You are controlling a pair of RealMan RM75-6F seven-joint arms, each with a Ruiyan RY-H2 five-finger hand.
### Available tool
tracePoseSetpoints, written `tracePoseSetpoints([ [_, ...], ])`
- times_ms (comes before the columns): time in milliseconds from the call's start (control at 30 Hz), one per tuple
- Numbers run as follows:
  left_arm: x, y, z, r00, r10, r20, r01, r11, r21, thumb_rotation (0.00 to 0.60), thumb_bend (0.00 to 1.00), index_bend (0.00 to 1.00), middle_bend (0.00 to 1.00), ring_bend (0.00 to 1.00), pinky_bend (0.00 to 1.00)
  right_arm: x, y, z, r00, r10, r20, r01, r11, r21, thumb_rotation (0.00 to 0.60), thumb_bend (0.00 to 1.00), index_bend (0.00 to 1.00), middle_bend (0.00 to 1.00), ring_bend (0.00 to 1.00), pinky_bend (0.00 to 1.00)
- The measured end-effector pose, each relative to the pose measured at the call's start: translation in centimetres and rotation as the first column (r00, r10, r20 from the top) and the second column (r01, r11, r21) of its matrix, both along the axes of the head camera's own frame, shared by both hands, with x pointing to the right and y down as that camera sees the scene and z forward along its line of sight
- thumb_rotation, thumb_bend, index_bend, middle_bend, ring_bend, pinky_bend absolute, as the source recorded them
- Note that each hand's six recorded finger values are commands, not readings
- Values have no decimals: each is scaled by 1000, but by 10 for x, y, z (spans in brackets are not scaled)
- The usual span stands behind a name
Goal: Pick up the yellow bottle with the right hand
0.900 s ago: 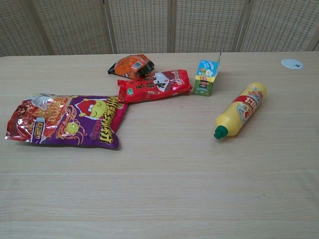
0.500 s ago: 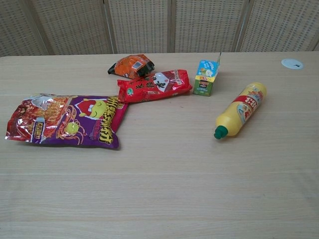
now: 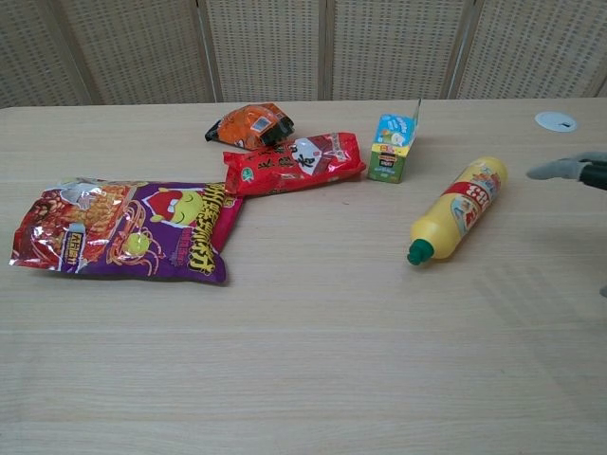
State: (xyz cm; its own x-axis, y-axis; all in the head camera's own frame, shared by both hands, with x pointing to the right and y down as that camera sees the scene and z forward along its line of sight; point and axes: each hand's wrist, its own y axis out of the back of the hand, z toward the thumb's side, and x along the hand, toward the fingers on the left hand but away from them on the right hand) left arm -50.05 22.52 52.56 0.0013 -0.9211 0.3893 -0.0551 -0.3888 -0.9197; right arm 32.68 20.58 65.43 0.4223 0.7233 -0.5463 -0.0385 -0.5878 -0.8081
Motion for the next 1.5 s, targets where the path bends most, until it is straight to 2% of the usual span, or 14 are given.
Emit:
tracePoseSetpoints([
  [233, -1, 0, 4, 1000, -4, 12, 4, 1000, -8, 600, 0, 0, 0, 0, 0, -9, -42, 34, 983, -170, -66, 174, 983, 60, 600, 0, 0, 0, 0, 0],
  [467, 1, 1, 8, 1000, 0, 19, 0, 1000, -17, 600, 0, 0, 0, 0, 0, -22, -73, 59, 930, -339, -141, 354, 929, 107, 600, 0, 0, 0, 0, 0],
  [633, 1, 1, 10, 1000, -1, 23, 2, 1000, -22, 600, 0, 0, 0, 0, 0, -45, -83, 73, 892, -428, -142, 445, 888, 115, 600, 0, 0, 0, 0, 0],
  [867, 1, 1, 13, 1000, -2, 24, 3, 1000, -29, 600, 0, 0, 0, 0, 0, -75, -82, 90, 810, -560, -177, 579, 811, 86, 600, 0, 0, 0, 0, 0],
  [1167, -1, 1, 13, 1000, -8, 24, 9, 999, -31, 600, 0, 0, 0, 0, 0, -78, -84, 108, 753, -610, -248, 635, 772, 30, 600, 10, 5, 0, 0, 0],
  [1200, -1, 1, 13, 1000, -8, 25, 9, 1000, -30, 600, 0, 0, 0, 0, 0, -79, -84, 109, 748, -614, -251, 639, 769, 27, 600, 28, 25, 0, 0, 0],
  [1300, -1, 1, 13, 1000, -8, 23, 9, 999, -33, 600, 0, 0, 0, 0, 0, -79, -83, 111, 740, -624, -253, 649, 761, 22, 600, 98, 198, 28, 0, 0],
  [1367, 0, 1, 14, 1000, -7, 22, 8, 999, -36, 600, 0, 0, 0, 0, 0, -78, -83, 111, 735, -629, -252, 654, 756, 23, 600, 150, 338, 145, 0, 0],
  [1400, 0, 1, 14, 1000, -7, 22, 7, 999, -36, 600, 0, 0, 0, 0, 0, -77, -83, 111, 734, -630, -252, 656, 755, 23, 600, 175, 401, 233, 13, 0],
  [1500, 0, 1, 14, 1000, -8, 21, 9, 999, -39, 600, 0, 0, 0, 0, 0, -75, -82, 111, 733, -634, -247, 658, 752, 23, 600, 228, 490, 399, 117, 18],
])
